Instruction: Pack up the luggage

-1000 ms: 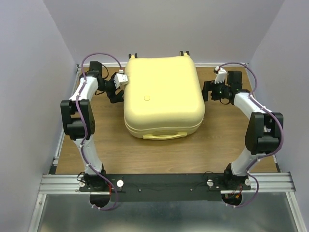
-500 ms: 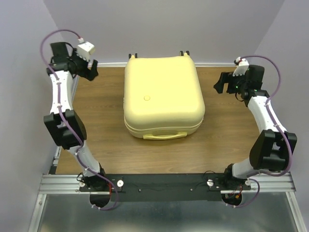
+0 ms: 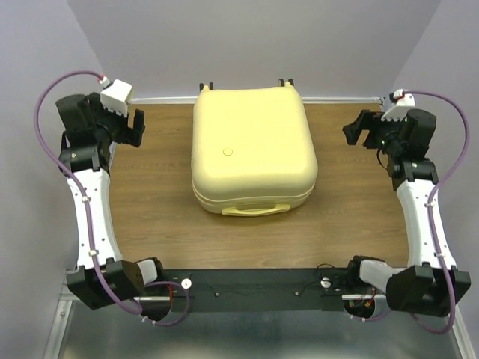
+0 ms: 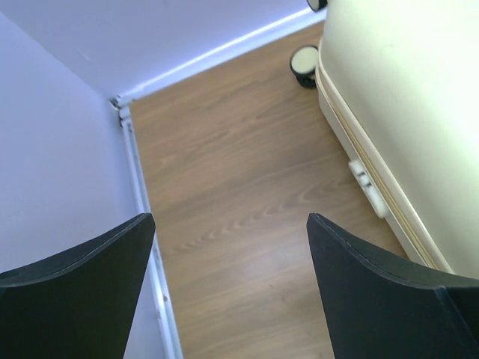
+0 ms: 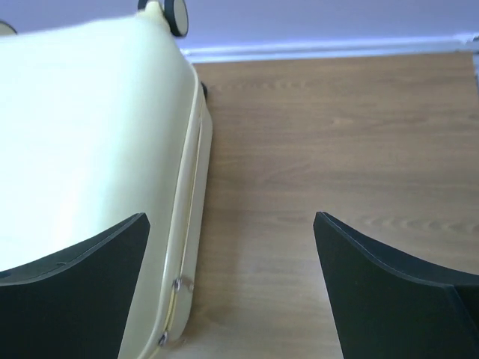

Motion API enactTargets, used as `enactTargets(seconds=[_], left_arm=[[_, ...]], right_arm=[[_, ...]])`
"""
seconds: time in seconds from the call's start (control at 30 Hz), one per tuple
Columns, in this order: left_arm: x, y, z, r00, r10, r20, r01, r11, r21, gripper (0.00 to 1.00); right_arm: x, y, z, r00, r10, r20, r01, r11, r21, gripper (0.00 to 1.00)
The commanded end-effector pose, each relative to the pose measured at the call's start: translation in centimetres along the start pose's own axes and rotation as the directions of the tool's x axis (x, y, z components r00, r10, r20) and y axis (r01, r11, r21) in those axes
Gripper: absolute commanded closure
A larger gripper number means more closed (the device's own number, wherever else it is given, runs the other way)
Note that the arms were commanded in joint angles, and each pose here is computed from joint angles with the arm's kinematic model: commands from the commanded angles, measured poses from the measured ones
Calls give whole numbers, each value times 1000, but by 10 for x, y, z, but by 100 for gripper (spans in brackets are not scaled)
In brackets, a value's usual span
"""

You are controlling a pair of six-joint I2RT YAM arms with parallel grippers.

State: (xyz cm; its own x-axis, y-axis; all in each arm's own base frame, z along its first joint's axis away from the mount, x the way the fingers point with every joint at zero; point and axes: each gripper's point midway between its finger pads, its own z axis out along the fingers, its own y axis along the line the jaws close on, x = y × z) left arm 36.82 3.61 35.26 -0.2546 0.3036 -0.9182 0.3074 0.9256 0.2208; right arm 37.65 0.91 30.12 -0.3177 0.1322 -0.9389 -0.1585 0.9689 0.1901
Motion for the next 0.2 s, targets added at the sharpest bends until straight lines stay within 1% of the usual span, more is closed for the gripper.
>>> enactTargets(seconds=[0.0, 0.07, 0.17], left_arm=[[28, -17, -8, 998, -51, -31, 52, 999, 4, 7], [28, -21, -14, 998, -52, -23, 53, 999, 5, 7], [28, -25, -17, 998, -61, -25, 61, 998, 13, 7]], right_arm=[[47, -1, -15, 991, 82, -103, -79, 996, 34, 0], [55, 1, -18, 990, 83, -114, -80, 996, 28, 0], [52, 3, -24, 992, 77, -97, -75, 997, 27, 0]])
